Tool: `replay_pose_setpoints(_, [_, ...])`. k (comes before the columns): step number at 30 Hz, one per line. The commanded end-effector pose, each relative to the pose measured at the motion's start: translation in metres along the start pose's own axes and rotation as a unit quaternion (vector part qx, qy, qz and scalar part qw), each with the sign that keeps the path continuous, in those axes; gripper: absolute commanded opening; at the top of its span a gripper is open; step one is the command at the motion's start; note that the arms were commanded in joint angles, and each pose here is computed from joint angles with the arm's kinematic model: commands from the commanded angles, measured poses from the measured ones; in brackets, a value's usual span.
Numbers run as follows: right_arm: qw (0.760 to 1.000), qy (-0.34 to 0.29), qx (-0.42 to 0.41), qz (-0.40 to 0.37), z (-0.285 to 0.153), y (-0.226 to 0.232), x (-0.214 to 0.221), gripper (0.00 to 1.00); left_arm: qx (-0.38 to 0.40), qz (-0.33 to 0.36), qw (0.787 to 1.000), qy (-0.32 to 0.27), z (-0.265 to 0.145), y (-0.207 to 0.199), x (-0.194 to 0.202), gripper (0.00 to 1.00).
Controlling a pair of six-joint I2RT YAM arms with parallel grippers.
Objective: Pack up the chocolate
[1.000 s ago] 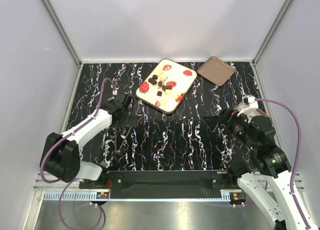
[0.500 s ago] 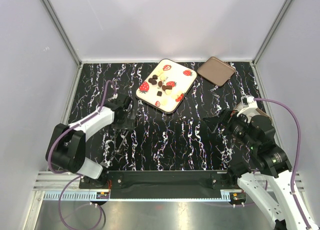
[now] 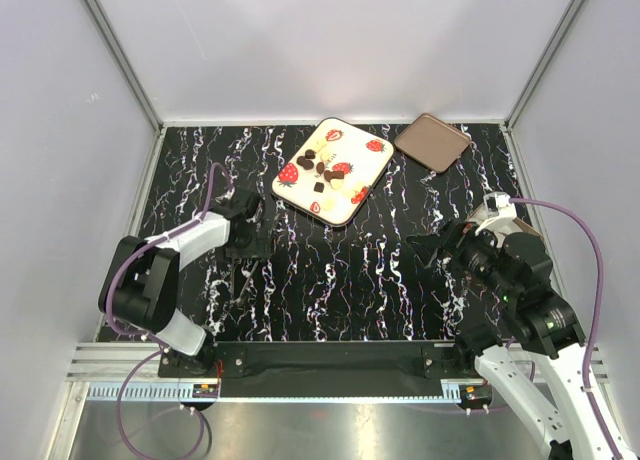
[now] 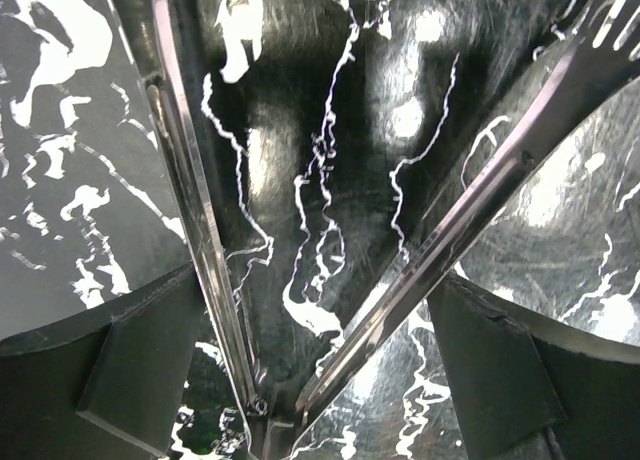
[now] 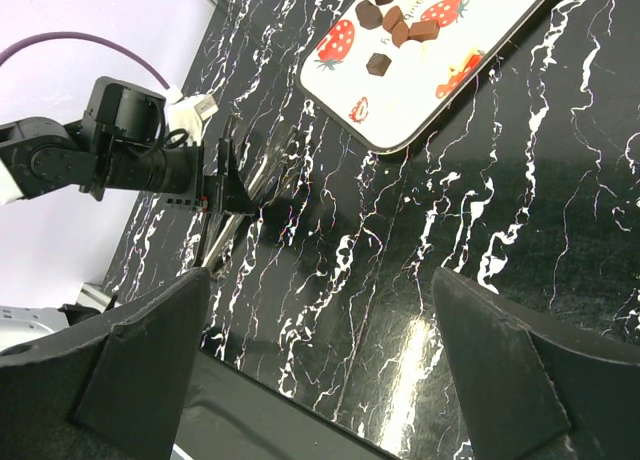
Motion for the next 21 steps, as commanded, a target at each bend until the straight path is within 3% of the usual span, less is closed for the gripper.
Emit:
replay_pose_setpoints(1, [1.0,-0.017,-0.009,-0.017,-0.006,0.005,-0.009,1.0,0.019,-0.019,1.0,-0.008,0.01,-0.006,-0.001,0.94])
replay_pose_setpoints(14, [1.0,-0.013,-0.007,-0.017,-0.004,0.004,-0.009,1.0,-0.017,-0.031,0.999,-0.011,0.015,0.005,0.003,0.84])
replay_pose_setpoints(21, [1.0,-0.013,-0.008,-0.006,-0.005,0.006,-0.009,1.0,-0.012,-0.024,0.999,-0.03,-0.016,0.002,-0.016,0.73])
Point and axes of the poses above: each gripper's point midway between its finger pads, its own z axis out along the fingers, its own y axis along the line the jaws close on, x = y × z, the point moved 4 cm from there along -z, back along the fingers, and after that the axes turned 2 degrees about -z, right-handed, at the moved point
